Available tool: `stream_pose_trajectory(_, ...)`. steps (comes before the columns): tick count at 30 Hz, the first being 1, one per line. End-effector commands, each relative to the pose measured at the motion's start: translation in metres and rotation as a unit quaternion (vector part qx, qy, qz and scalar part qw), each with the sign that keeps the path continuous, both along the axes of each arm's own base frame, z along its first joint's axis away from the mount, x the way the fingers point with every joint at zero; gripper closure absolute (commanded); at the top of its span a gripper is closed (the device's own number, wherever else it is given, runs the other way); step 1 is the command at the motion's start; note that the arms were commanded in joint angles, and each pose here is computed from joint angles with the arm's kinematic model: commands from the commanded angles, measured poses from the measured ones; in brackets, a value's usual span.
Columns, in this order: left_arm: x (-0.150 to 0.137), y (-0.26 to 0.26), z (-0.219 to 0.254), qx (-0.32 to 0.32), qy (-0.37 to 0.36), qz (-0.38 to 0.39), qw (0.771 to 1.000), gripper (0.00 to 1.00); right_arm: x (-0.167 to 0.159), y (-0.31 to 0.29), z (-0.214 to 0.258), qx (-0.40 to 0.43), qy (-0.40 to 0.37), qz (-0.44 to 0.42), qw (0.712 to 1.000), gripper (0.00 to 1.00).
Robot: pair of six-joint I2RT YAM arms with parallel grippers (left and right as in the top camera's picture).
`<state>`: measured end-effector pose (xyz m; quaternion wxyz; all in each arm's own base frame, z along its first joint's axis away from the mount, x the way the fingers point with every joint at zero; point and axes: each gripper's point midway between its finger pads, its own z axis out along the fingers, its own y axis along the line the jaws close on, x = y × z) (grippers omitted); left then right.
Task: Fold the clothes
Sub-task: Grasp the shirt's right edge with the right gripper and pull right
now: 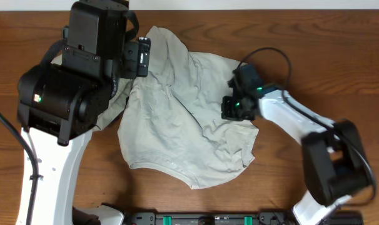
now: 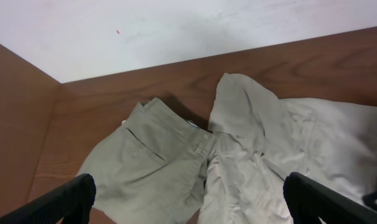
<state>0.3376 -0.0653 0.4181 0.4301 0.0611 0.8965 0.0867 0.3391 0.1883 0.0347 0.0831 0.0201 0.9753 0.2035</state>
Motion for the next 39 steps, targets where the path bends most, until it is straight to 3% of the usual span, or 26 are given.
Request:
stream_pose_trajectory(1, -0.001, 0.002, 0.006, -0.004, -0.01, 0.006, 1.0, 0.02, 0.015, -0.012, 0.059, 0.021, -0.085, 0.002, 0.996, 0.99)
stream_pose_trajectory(10, -0.001, -0.001, 0.005, -0.012, -0.007, 0.002, 1.0, 0.02, 0.026, -0.082, 0.184, -0.04, -0.284, -0.09, 0.954, 0.99)
stream_pose_trajectory(16, -0.001, -0.006, 0.003, -0.021, -0.002, -0.009, 1.0, 0.02, 0.019, -0.091, 0.225, -0.029, -0.339, -0.103, 0.935, 0.99)
stream_pose_trajectory(21, -0.001, -0.006, 0.003, -0.022, -0.003, -0.01, 1.0, 0.02, 0.003, -0.093, 0.289, 0.003, -0.4, -0.112, 0.909, 0.99)
stream_pose_trajectory(25, 0.0, -0.007, 0.004, -0.024, -0.006, -0.011, 1.0, 0.02, -0.004, -0.118, 0.327, -0.034, -0.433, -0.157, 0.887, 0.99)
stream_pose_trajectory(30, 0.001, -0.009, 0.004, -0.027, -0.006, -0.014, 1.0, 0.02, 0.008, -0.165, 0.323, -0.113, -0.424, -0.232, 0.868, 0.99)
stream_pose_trajectory(39, -0.004, -0.019, -0.002, -0.044, 0.013, -0.039, 0.998, 0.02, 0.043, -0.279, 0.248, -0.209, -0.308, -0.339, 0.864, 0.99)
